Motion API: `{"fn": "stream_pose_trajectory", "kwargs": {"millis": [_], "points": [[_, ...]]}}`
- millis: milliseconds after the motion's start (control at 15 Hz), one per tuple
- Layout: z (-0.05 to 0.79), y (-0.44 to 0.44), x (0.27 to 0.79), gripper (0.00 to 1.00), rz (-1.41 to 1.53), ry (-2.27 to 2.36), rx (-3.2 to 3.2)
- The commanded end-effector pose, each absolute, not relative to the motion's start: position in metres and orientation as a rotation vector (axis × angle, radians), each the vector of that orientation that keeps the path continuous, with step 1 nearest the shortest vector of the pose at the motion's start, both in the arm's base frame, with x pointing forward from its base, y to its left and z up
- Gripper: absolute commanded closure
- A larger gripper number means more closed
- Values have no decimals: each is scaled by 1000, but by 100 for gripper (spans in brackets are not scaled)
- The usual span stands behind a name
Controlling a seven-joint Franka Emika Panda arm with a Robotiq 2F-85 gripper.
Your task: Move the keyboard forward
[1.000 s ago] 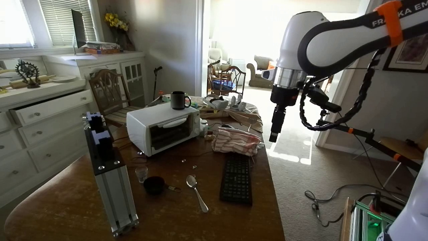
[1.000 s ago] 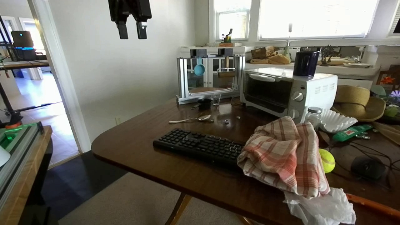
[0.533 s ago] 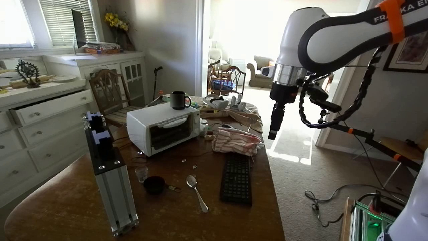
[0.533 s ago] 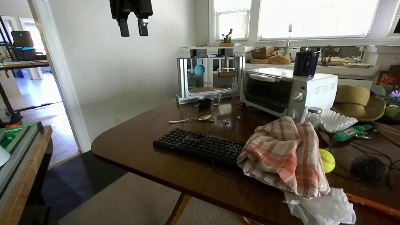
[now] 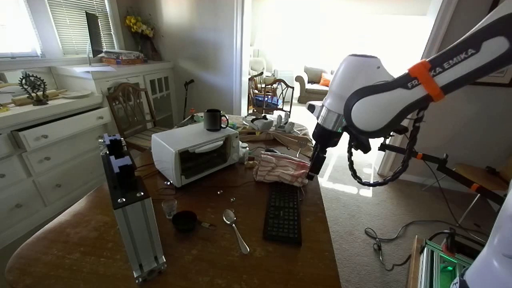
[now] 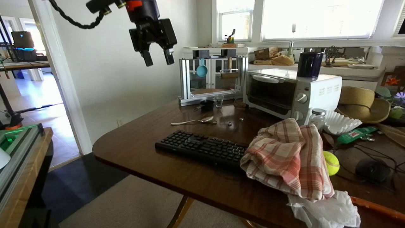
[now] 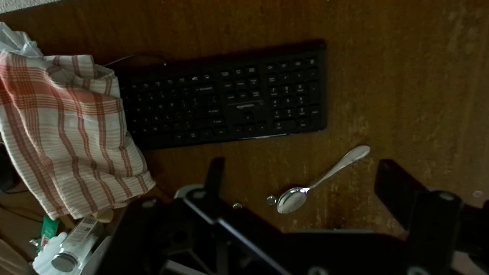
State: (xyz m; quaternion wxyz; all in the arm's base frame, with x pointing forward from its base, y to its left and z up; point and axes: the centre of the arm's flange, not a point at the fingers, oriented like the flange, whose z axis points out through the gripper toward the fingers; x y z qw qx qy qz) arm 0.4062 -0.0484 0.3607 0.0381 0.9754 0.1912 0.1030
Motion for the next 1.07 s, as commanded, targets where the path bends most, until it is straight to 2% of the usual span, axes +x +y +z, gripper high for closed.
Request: {"fn": "stream_pose_trajectory", "kwargs": {"millis": [0, 200, 267, 333, 467, 733, 1000], "points": [[294, -66, 424, 0, 299, 699, 2956], [252, -85, 425, 0, 213, 753, 2935], [240, -91, 425, 4, 191, 764, 2919], [229, -99, 423, 27, 167, 775, 2918], [206, -113, 422, 33, 176, 797, 2896], [167, -136, 424, 64, 192, 777, 2849], [141, -167, 426, 95, 69, 779, 2770]]}}
